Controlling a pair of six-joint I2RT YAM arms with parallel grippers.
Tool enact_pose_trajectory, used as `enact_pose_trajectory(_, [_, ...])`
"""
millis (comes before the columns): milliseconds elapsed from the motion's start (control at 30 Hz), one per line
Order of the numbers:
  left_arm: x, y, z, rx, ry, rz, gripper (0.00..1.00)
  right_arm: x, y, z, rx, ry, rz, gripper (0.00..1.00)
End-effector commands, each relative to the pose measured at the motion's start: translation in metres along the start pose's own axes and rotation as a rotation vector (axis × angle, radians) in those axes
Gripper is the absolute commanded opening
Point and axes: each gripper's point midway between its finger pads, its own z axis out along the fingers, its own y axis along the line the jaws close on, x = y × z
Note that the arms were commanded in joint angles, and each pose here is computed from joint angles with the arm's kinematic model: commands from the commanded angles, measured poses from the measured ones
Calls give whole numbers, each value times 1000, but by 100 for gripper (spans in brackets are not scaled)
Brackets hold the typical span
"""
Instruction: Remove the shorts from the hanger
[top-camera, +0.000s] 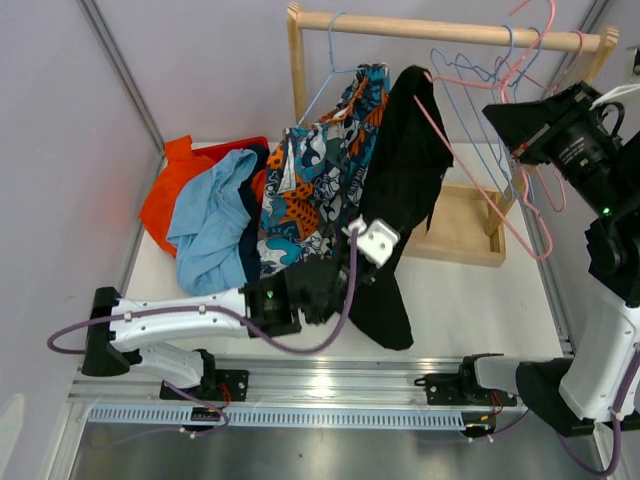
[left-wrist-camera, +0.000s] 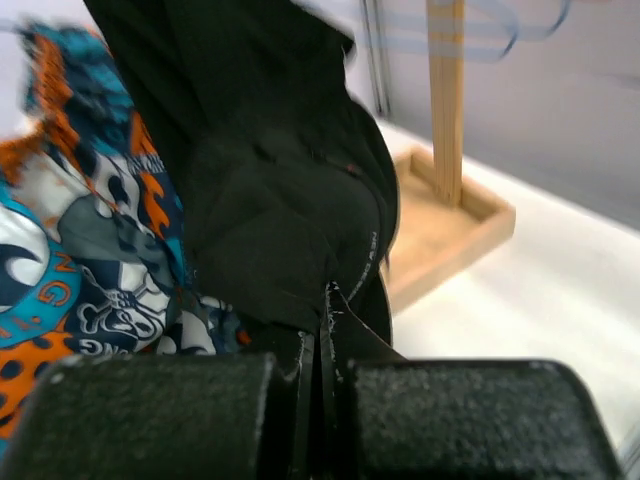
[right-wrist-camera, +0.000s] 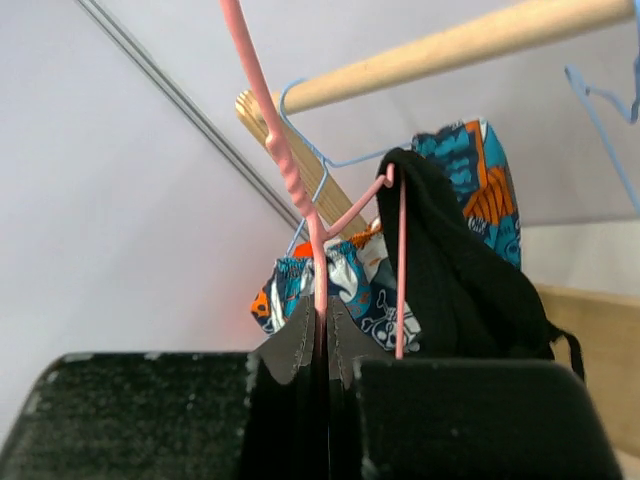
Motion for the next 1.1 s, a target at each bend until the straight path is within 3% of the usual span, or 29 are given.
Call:
enact_pose_trajectory(0, [29,-10,7,207,154,-99,0,-29,5,22,-32,-76,-91,0])
enact_pose_trajectory(200, [94,60,55,101,346,-181,0,-46,4,24,2,-131,-79,0])
enact_pose_trajectory(333, [123,98,84,12,406,-211,0,-16,-8,16,45,-21,-19,0])
enact_pose_trajectory(367, [107,106,93,-5,382,-236,0,-5,-12,12,54,15,-7,0])
enact_pose_trajectory(400, [116,110,100,-16,405,-236,0,26,-37,21,111,99,28,0])
enact_pose_trajectory(433, [103,111,107,-15,379,-245,0,27,-26,-7,92,65,16,0])
enact_pose_trajectory(633, [82,106,120,9,342,-282,0,40,-34,-41,162,74,-21,0])
enact_pose_trajectory(733, [82,89,102,17,341,-286,0,31,-37,-25,164,75,-49,0])
enact_pose_trajectory(900, [68,66,31,-3,330,-247,0,2,-43,25,153,27,-85,0])
enact_pose_trajectory(967, [83,68,3,-38,377,-241,0,-5,-48,42,158,10,-85,0])
enact_pose_trajectory(1000, [65,68,-19,-21,343,-260,0,-9,-55,59,160,-6,-84,0])
enact_pose_trajectory(1067, [70,80,-48,-69,374,-234,0,-16,-62,77,166,-37,-83,0])
